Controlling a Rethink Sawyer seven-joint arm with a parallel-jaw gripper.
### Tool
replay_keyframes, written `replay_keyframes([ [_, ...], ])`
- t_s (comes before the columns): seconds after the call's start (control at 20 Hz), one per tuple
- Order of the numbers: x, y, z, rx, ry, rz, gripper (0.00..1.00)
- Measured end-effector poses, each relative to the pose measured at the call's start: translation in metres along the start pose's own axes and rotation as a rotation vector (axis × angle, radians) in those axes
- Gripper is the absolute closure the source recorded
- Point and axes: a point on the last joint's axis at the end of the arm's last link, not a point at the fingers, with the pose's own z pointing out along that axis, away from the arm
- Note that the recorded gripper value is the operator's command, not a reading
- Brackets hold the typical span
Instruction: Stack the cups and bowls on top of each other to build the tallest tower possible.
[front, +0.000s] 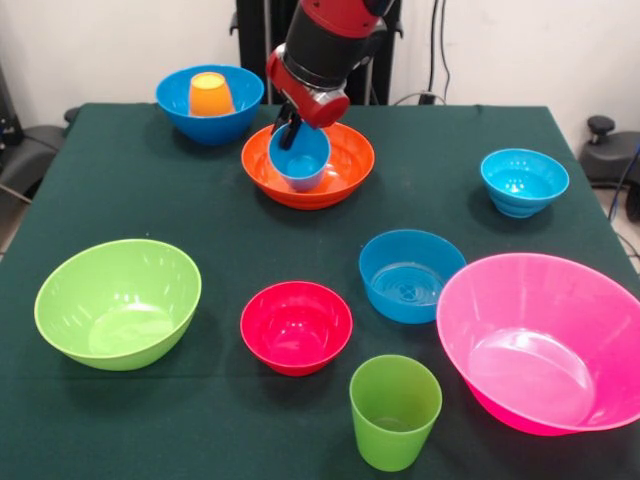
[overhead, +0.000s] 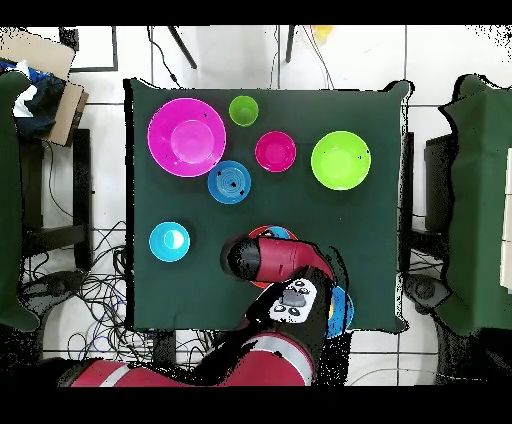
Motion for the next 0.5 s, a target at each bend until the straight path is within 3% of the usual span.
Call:
replay_keyframes([
  [0.5, 0.0005, -0.0005, 0.0012, 0.002, 0.001, -0.001, 1.0],
])
